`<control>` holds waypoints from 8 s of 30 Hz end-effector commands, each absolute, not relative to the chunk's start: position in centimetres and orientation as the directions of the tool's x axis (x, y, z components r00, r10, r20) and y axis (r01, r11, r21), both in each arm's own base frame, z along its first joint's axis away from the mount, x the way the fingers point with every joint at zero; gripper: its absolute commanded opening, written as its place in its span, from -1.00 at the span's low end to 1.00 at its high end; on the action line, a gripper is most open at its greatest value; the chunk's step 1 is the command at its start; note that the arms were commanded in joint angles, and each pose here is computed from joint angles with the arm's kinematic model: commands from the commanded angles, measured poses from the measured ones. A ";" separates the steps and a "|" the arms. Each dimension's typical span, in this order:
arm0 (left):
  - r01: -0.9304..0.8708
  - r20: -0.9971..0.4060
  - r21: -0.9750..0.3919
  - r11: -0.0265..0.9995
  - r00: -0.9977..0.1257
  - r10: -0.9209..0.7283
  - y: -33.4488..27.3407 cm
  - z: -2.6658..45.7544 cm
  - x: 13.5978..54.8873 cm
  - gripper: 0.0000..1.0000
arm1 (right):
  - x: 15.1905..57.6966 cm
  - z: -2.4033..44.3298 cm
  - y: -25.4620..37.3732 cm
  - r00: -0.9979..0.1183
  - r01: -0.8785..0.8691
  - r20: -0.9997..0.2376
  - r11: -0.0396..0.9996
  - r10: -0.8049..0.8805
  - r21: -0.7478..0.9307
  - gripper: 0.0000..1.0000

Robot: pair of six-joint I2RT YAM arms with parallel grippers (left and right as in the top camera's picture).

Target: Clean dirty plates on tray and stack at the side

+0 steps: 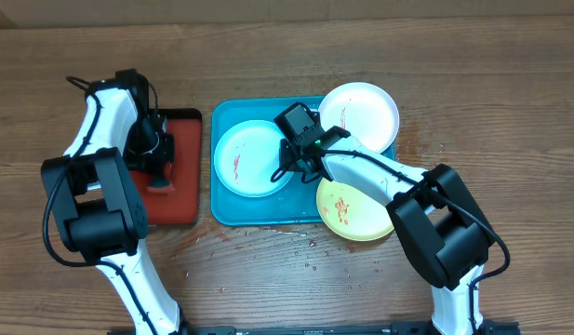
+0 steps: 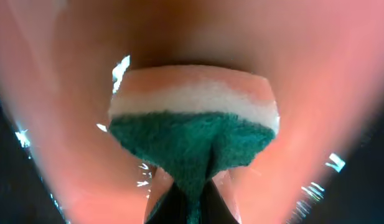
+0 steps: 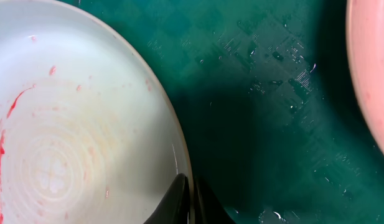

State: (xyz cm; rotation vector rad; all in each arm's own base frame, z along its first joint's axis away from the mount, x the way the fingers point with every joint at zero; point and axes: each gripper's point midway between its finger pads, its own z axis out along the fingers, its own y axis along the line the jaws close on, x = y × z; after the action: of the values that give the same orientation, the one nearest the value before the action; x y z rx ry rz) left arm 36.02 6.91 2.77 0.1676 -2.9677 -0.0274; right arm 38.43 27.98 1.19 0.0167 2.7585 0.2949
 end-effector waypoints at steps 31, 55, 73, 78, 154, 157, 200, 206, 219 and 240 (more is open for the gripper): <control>0.052 -0.002 -0.016 0.999 -0.999 0.052 -8.3 5.9 39.9 -0.91 | 37.6 0.3 27.7 -0.966 0.036 -0.235 0.959 0.105 0.282 -0.89; 0.309 0.120 -0.307 0.900 -0.926 0.359 -14.4 2.9 33.5 -0.91 | 37.6 0.2 27.7 -0.967 0.036 -0.234 0.959 0.105 0.281 -0.85; -0.009 -0.153 0.107 0.994 -0.988 0.008 -8.7 2.2 41.9 -0.92 | 37.3 0.1 27.4 -0.969 0.040 -0.223 0.963 0.103 0.267 -0.84; 0.016 -0.022 0.069 0.997 -1.000 0.017 -9.1 1.9 38.8 -0.91 | 36.5 -0.1 27.4 -0.977 0.041 -0.191 0.963 0.095 0.266 -0.83; -0.196 -0.094 -0.033 0.980 -0.976 -0.198 2.7 18.3 41.6 -0.91 | 37.8 8.7 25.2 -0.917 -0.002 -0.400 1.000 -0.003 -0.001 -0.93; -0.197 -0.066 -0.027 0.980 -0.978 -0.198 2.6 17.1 41.3 -0.91 | 37.8 10.9 25.1 -0.871 0.000 -0.490 0.996 -0.043 -0.088 -0.93; -0.250 -0.180 -0.075 0.965 -0.949 -0.260 1.7 17.1 41.7 -0.92 | 34.6 13.6 30.8 -0.782 -0.038 -0.618 0.996 -0.078 -0.079 -0.93; -0.248 -0.355 -0.133 0.960 -0.892 -0.280 -0.2 22.6 42.3 -0.91 | 34.8 10.7 29.8 -0.924 0.056 -0.363 0.982 0.119 0.180 -0.93; -0.174 -0.405 -0.084 0.981 -0.894 -0.193 -4.4 22.9 43.0 -0.92 | 32.7 3.4 28.2 -0.980 0.144 -0.105 0.963 0.171 0.227 -0.68; -0.158 -0.380 -0.075 0.985 -0.908 -0.175 -5.2 21.8 43.1 -0.91 | 39.3 0.8 30.3 -0.842 -0.420 -0.420 0.900 -0.339 0.114 0.48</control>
State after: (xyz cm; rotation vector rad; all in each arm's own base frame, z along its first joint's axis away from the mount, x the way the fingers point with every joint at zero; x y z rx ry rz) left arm 42.88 -5.31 22.23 0.2782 -3.5320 0.0975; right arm 38.55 31.16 1.92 -0.5035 2.6749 0.3217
